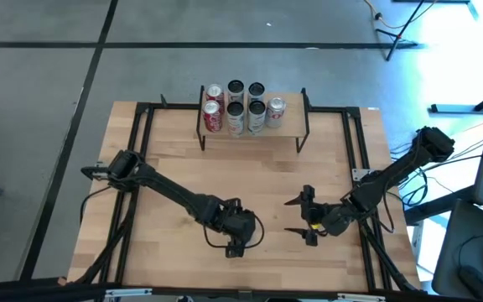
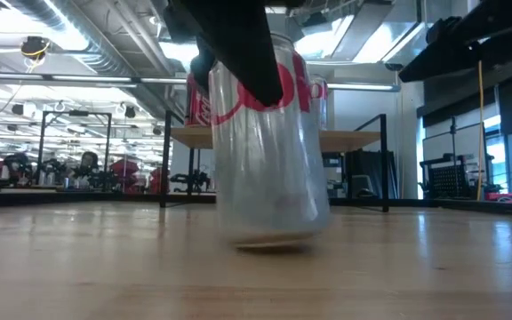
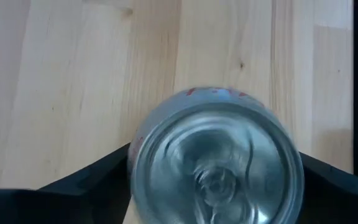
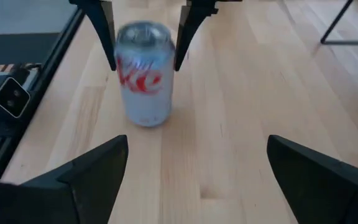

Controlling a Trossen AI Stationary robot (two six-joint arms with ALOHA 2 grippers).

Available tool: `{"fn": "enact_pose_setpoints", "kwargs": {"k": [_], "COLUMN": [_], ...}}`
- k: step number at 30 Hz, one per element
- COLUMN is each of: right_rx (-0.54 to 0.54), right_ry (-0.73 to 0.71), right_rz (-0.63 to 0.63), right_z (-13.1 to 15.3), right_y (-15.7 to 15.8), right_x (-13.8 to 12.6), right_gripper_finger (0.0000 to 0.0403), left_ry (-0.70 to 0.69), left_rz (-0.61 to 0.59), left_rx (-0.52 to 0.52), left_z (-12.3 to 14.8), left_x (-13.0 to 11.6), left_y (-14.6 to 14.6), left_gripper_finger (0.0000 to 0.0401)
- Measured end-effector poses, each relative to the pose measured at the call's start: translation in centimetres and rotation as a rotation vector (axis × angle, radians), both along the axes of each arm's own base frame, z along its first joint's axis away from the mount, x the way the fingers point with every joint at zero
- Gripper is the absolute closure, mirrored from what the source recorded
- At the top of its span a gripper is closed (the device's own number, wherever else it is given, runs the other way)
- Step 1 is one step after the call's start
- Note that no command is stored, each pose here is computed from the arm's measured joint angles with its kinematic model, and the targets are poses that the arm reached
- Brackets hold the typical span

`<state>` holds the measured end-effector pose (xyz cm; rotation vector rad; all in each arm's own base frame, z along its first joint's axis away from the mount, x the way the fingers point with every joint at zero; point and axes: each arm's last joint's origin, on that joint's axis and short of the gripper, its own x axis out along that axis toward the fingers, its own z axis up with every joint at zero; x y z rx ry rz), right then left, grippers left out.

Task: Place canned beverage on shelf
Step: Put the red-silver soda can on the shelf aligned with the other red-silver soda can on the shelf

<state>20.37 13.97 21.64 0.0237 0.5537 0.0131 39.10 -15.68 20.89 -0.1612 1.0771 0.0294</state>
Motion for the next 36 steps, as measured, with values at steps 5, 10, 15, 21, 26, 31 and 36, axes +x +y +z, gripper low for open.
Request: {"fn": "enact_pose_setpoints", "kwargs": {"k": [5, 10, 15, 21, 26, 31, 36], "right_rx": [0.002, 0.014, -0.027, -0.058, -0.036, -0.016, -0.033], "right_ry": [-0.044, -0.095, -0.153, -0.237, -0.235, -0.258, -0.258], "right_rz": [0.018, 0.032, 0.056, 0.087, 0.089, 0.190, 0.232], "right_z": [0.4, 0.7, -0.5, -2.7, -5.3, -7.3, -9.0], "right_y": [0.2, 0.5, 1.5, 1.6, 1.0, 1.5, 2.0], "right_x": [0.2, 0.6, 2.3, 5.6, 7.7, 8.6, 9.9], "right_gripper_finger": [0.0033, 0.0033, 0.0033, 0.0033, 0.0033, 0.0033, 0.0033], "left_ry": [-0.019, -0.056, -0.055, -0.073, -0.105, -0.198, -0.255], "left_rz": [-0.033, -0.017, 0.017, 0.114, 0.172, 0.220, 0.253], "left_rx": [0.033, 0.135, 0.264, 0.418, 0.479, 0.451, 0.435], "left_z": [1.7, 3.0, 3.2, 1.0, -2.5, -5.6, -6.9], "left_x": [-0.1, -1.2, -3.6, -6.4, -8.2, -8.4, -8.2], "left_y": [-1.0, -2.3, -4.4, -6.1, -6.2, -5.6, -4.8], "left_gripper_finger": [0.0067, 0.0065, 0.0065, 0.0065, 0.0064, 0.0064, 0.0064]}}
